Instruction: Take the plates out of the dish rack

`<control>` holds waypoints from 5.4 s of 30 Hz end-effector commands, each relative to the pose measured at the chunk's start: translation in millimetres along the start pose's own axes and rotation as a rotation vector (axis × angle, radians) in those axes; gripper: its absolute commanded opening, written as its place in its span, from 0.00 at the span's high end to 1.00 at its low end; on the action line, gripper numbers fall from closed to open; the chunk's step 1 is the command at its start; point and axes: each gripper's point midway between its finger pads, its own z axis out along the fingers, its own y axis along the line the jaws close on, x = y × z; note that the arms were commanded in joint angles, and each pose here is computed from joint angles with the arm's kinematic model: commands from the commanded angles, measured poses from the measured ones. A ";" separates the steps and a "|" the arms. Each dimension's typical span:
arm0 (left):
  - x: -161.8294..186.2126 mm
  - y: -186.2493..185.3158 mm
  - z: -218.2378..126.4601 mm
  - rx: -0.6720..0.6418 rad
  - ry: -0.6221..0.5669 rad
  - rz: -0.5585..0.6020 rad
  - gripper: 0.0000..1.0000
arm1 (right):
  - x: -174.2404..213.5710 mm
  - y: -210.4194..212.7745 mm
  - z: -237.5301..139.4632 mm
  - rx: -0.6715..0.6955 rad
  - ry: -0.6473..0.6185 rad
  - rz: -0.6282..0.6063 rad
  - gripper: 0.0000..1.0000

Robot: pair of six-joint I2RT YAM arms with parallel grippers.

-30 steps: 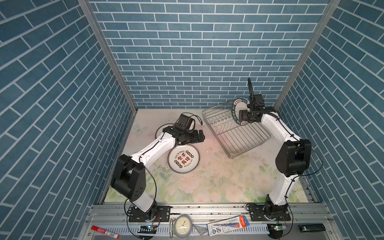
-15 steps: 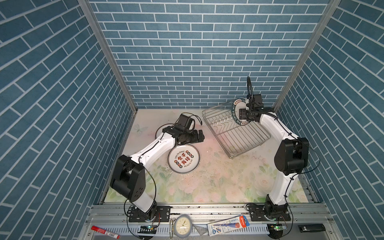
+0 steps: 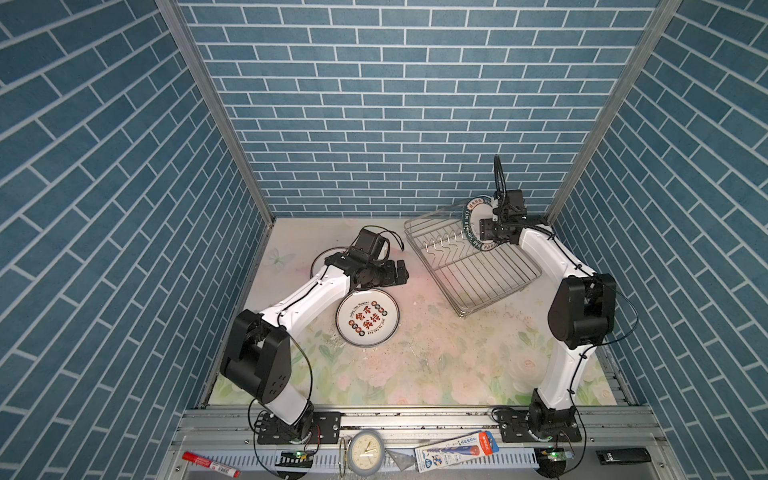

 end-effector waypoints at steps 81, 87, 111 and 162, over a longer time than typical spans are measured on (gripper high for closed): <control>8.1 7.5 6.8 0.017 0.020 -0.005 0.01 | 24.3 -7.9 55.9 -0.026 -0.091 -0.141 1.00; 8.8 8.8 5.2 0.013 0.019 -0.005 0.01 | 23.4 -6.5 40.6 -0.041 -0.114 -0.119 1.00; 3.5 15.7 -15.7 -0.033 -0.029 0.013 0.01 | -26.2 -13.8 -97.0 -0.063 -0.345 -0.046 1.00; 3.5 -5.9 -70.0 0.275 -0.268 -0.049 0.15 | 101.8 266.9 -216.1 -1.256 0.140 0.669 1.00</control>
